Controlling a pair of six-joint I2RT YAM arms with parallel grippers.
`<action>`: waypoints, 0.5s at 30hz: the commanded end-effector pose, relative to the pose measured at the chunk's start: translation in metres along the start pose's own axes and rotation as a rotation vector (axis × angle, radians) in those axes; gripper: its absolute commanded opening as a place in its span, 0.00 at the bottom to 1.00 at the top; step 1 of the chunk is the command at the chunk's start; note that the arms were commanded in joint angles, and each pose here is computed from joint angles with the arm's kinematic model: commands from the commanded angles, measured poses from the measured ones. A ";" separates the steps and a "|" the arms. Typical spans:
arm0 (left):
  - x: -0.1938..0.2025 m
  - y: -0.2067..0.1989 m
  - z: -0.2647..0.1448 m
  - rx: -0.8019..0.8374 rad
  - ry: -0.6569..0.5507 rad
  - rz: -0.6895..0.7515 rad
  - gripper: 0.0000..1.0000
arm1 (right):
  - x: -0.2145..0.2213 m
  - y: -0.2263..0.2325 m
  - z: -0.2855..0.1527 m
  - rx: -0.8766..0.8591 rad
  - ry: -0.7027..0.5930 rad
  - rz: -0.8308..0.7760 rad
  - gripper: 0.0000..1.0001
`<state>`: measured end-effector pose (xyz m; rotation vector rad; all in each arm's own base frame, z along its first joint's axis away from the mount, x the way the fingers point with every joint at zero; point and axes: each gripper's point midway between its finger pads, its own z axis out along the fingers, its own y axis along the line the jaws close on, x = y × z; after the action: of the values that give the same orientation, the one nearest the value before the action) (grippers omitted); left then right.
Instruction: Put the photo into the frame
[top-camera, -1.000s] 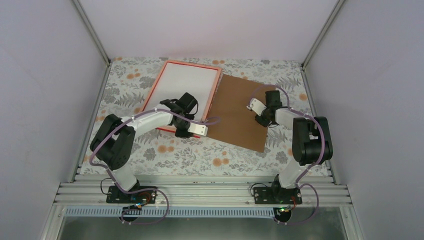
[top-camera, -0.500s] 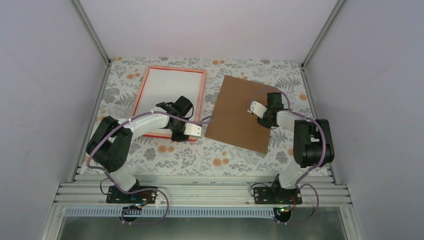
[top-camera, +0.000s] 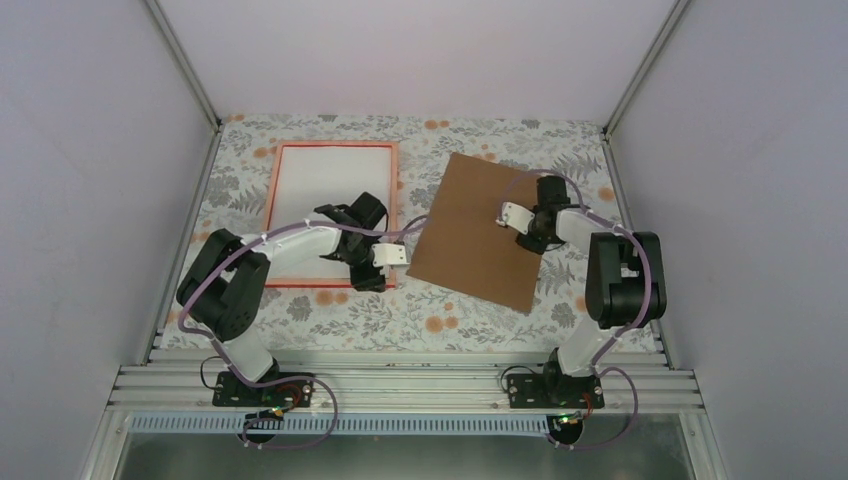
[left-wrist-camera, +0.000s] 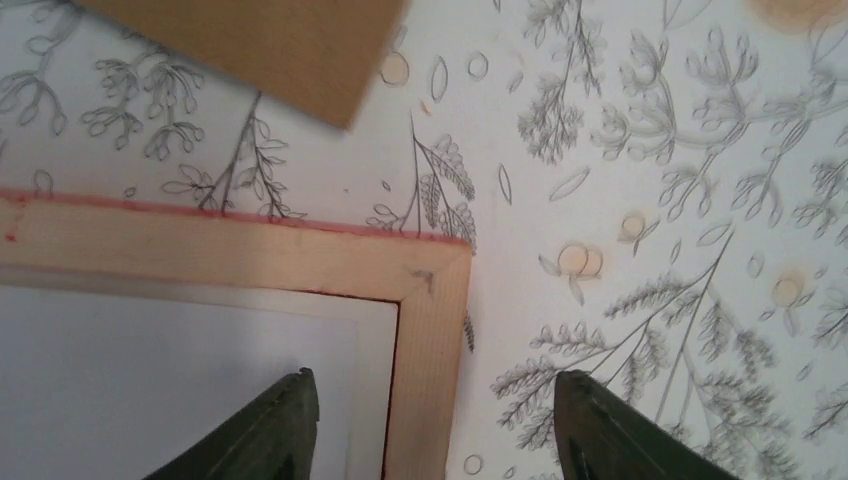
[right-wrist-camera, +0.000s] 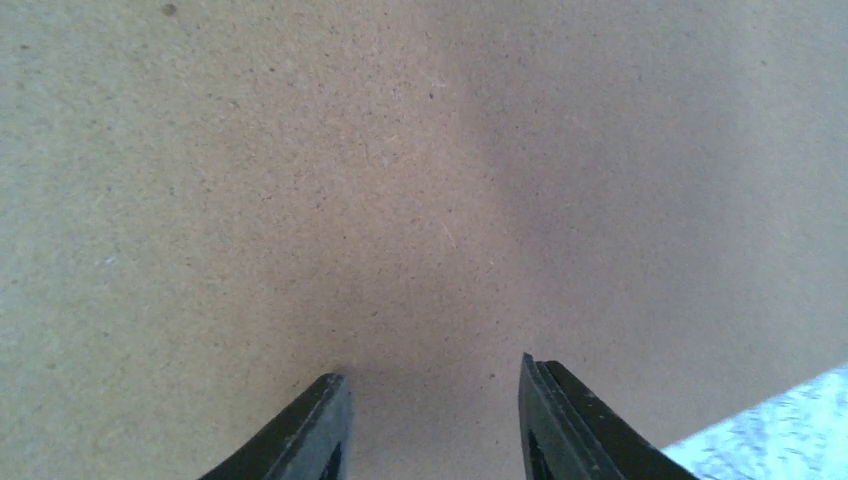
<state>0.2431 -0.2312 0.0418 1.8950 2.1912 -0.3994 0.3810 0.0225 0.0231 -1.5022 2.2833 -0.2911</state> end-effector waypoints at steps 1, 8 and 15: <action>-0.039 0.015 -0.035 -0.060 -0.135 -0.078 0.70 | 0.013 0.045 -0.016 -0.258 -0.007 0.105 0.46; -0.113 0.064 -0.097 -0.238 -0.363 -0.110 1.00 | 0.001 0.000 -0.062 -0.238 -0.137 0.443 0.68; -0.164 0.107 -0.089 -0.164 -0.485 -0.318 1.00 | 0.026 -0.031 -0.084 -0.295 -0.194 0.917 0.89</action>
<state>0.3557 -0.3148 0.1879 1.3466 2.0003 -0.4541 0.3706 -0.0096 0.0898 -0.8169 2.5609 0.2066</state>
